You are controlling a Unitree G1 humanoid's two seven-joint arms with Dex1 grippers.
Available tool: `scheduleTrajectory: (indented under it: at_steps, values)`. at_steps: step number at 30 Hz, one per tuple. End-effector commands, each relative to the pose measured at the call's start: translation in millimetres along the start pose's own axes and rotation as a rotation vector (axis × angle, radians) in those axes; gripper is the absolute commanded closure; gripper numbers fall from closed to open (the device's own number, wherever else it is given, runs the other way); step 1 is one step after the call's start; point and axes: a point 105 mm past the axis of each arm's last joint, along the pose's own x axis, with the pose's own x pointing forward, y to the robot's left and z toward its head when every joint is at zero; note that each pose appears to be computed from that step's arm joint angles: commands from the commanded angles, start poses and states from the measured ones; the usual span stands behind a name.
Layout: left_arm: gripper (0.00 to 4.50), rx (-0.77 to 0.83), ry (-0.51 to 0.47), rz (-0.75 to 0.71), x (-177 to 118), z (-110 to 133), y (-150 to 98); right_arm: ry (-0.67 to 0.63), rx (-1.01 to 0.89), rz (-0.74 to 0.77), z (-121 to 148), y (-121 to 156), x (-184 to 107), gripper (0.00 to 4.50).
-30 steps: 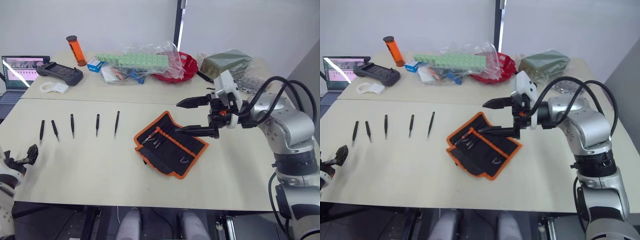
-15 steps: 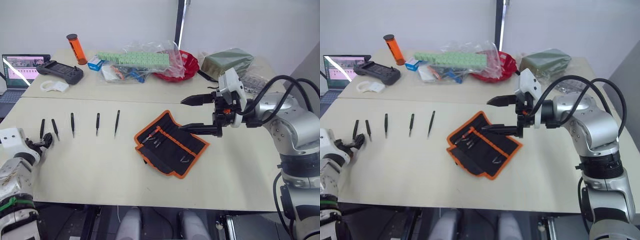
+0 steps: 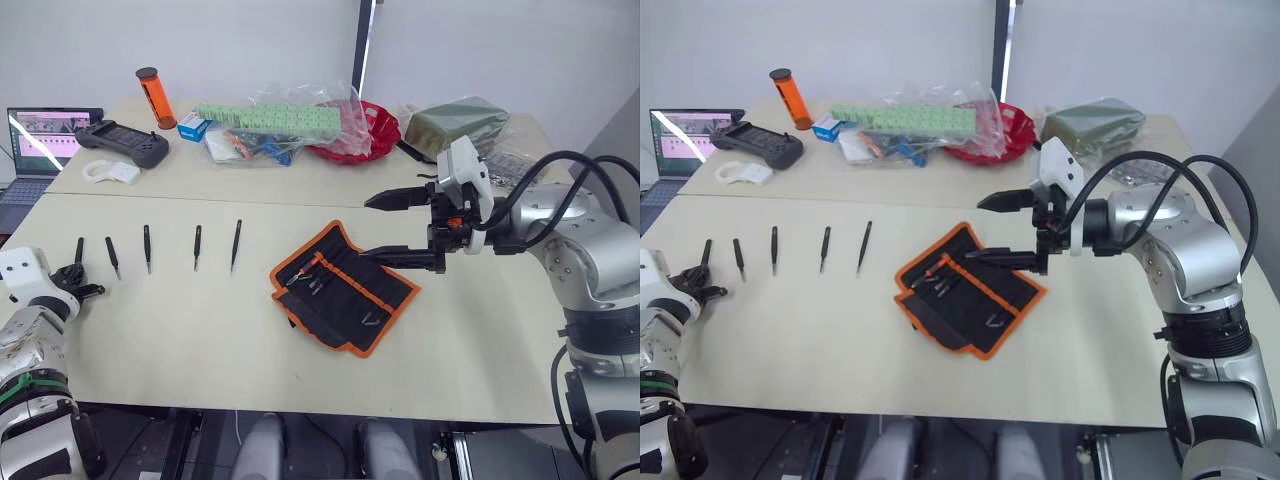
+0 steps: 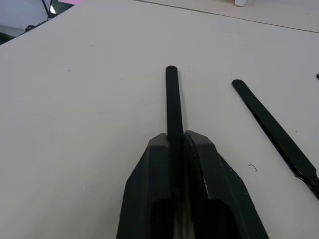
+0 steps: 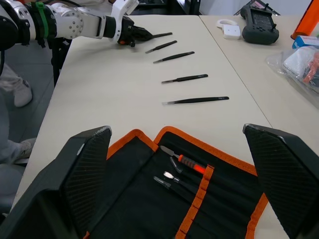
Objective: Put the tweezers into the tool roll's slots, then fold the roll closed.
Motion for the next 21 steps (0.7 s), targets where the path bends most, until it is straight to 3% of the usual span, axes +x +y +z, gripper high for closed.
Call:
scheduleTrajectory:
  at_steps: [1,6,8,14,21]
  values:
    - [4.46,0.031,-0.098,0.006,-8,32,8,0.004,-0.046,-0.007,8,2,-5,0.00]
    - [4.46,0.056,-0.189,-0.022,-20,65,3,0.008,-0.037,-0.019,7,1,-6,0.00]
    - [4.46,0.090,-0.255,-0.102,-26,92,-14,0.018,-0.029,-0.042,3,0,-10,0.00]
    - [4.46,0.187,-0.290,-0.536,-44,134,-112,0.031,0.005,-0.112,-6,3,-19,0.00]
    - [4.46,0.284,-0.120,-0.999,-78,125,-207,0.021,0.069,-0.200,-22,19,-19,0.00]
